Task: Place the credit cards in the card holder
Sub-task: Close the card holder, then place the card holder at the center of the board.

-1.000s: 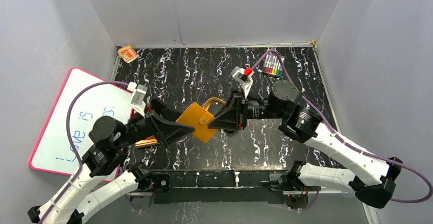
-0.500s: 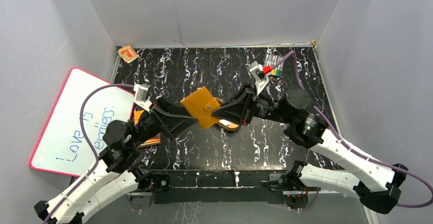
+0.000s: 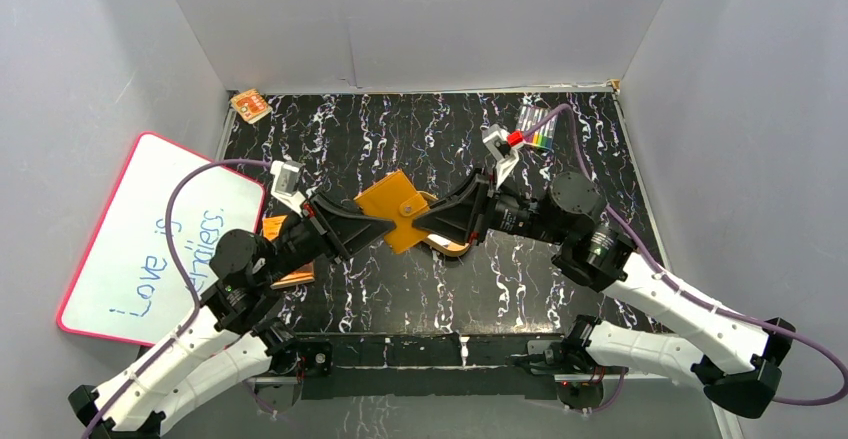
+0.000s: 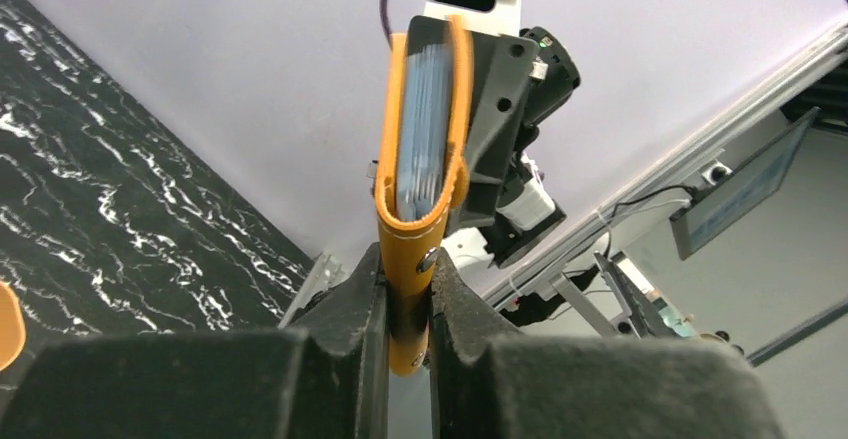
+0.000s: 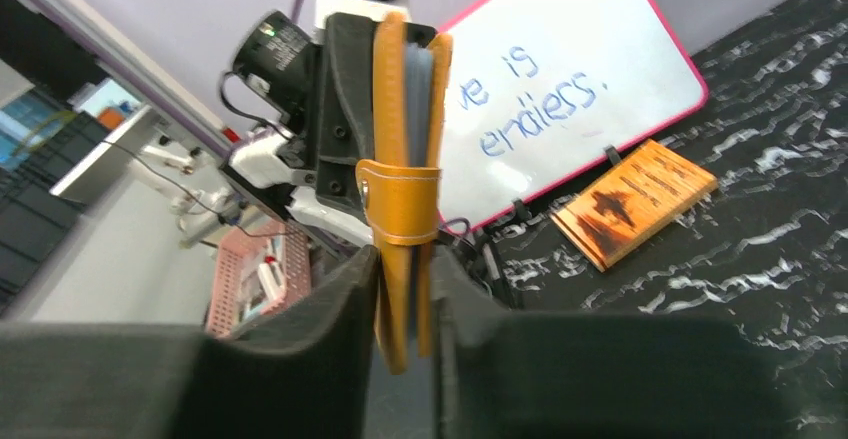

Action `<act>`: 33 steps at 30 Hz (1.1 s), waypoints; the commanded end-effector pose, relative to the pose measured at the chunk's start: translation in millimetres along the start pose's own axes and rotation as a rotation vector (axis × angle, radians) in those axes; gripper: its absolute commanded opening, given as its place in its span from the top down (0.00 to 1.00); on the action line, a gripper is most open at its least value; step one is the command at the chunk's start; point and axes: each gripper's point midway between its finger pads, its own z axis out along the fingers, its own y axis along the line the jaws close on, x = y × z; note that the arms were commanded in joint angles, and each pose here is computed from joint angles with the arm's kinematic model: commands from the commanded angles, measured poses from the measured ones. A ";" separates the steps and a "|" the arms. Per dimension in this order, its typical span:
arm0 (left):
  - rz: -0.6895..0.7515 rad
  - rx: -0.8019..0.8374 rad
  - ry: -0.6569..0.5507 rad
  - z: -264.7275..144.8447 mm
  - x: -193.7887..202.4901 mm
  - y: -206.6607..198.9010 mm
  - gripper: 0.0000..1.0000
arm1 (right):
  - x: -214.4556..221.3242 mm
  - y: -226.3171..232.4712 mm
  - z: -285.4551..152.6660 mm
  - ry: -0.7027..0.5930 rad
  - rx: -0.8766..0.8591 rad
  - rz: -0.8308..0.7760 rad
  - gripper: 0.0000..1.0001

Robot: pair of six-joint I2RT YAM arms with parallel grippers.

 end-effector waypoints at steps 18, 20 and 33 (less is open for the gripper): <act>-0.328 -1.035 0.399 -107.2 149.7 219.4 1.00 | 51.4 -106.7 -97.3 0.095 0.664 -0.030 0.13; -0.336 -1.071 0.410 -115.1 158.6 230.6 1.00 | 53.8 -107.5 -95.4 0.099 0.658 -0.026 0.13; -0.386 -1.153 0.338 -127.4 170.3 291.2 1.00 | 74.0 -114.6 -77.7 0.146 0.612 0.018 0.13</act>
